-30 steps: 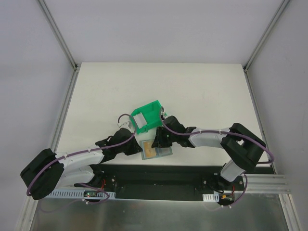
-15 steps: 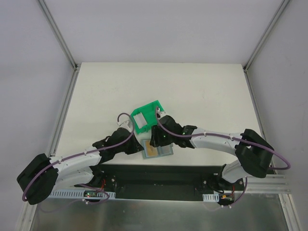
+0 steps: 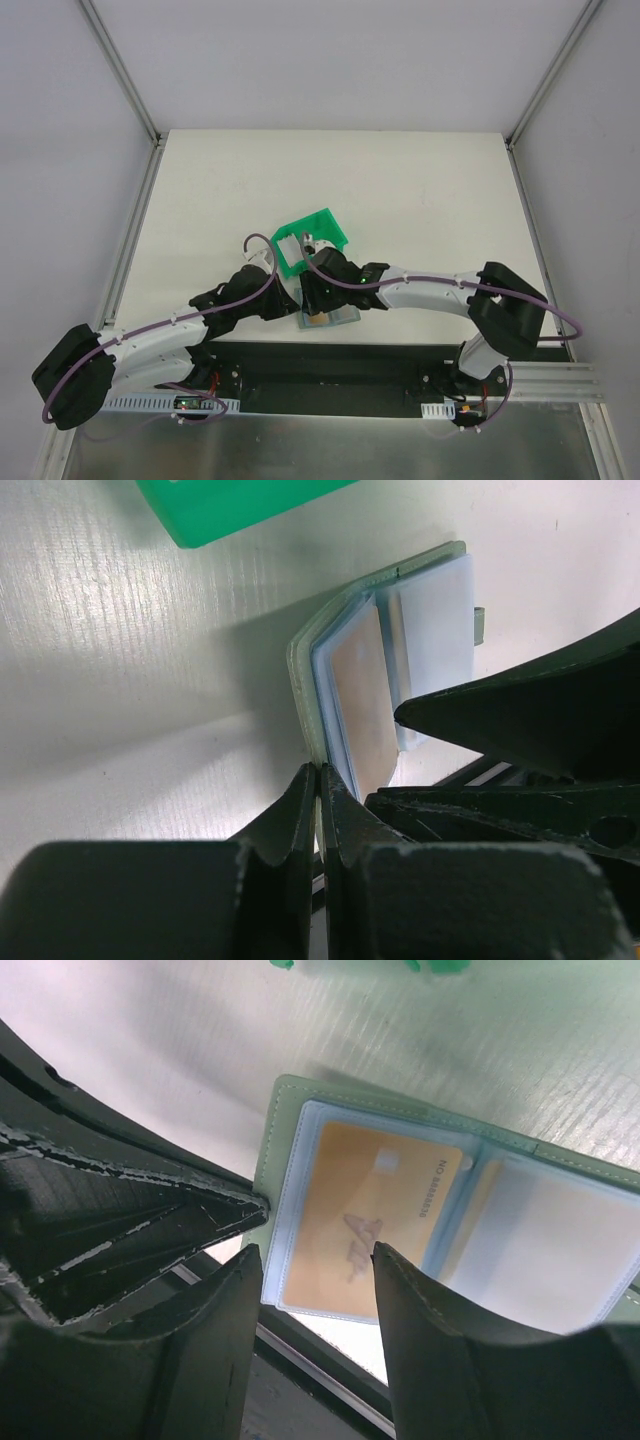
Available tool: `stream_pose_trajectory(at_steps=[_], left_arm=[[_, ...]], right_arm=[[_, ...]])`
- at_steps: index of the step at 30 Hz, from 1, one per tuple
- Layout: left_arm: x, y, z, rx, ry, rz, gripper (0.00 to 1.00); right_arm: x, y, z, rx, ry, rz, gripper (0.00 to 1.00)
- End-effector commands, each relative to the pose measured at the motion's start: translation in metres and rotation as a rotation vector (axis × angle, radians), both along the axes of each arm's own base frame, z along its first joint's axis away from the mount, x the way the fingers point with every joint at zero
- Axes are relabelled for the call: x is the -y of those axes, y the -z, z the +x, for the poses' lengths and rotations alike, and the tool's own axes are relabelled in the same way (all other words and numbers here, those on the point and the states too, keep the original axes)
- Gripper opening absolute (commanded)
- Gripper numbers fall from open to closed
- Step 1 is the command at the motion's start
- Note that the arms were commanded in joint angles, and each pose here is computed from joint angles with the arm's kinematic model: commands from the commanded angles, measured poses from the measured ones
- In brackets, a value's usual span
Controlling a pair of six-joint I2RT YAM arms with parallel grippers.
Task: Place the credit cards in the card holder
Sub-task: Insert the credit card into the card holder, then turn over the card slot in the card holder.
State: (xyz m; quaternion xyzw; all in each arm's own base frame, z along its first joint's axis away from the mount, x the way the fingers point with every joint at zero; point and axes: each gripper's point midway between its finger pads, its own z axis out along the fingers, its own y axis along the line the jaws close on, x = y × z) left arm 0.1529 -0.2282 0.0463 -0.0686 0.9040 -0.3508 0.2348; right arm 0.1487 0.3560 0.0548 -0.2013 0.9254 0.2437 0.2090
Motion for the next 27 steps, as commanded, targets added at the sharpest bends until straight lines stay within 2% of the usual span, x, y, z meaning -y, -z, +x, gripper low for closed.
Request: stream_pose_trajectory(at_steps=[1, 14, 27], left_arm=[[0.007, -0.018, 0.007, 0.042, 0.012, -0.037, 0.0], [0.007, -0.02, 0.007, 0.053, 0.009, -0.045, 0.0], [0.002, -0.017, 0.006, 0.055, -0.01, -0.044, 0.0]], right_arm=[[-0.006, -0.006, 0.003, 0.025, -0.012, -0.022, 0.51], [0.0, 0.005, 0.0, 0.046, -0.032, -0.142, 0.51], [0.023, -0.007, 0.013, 0.163, 0.029, -0.28, 0.46]])
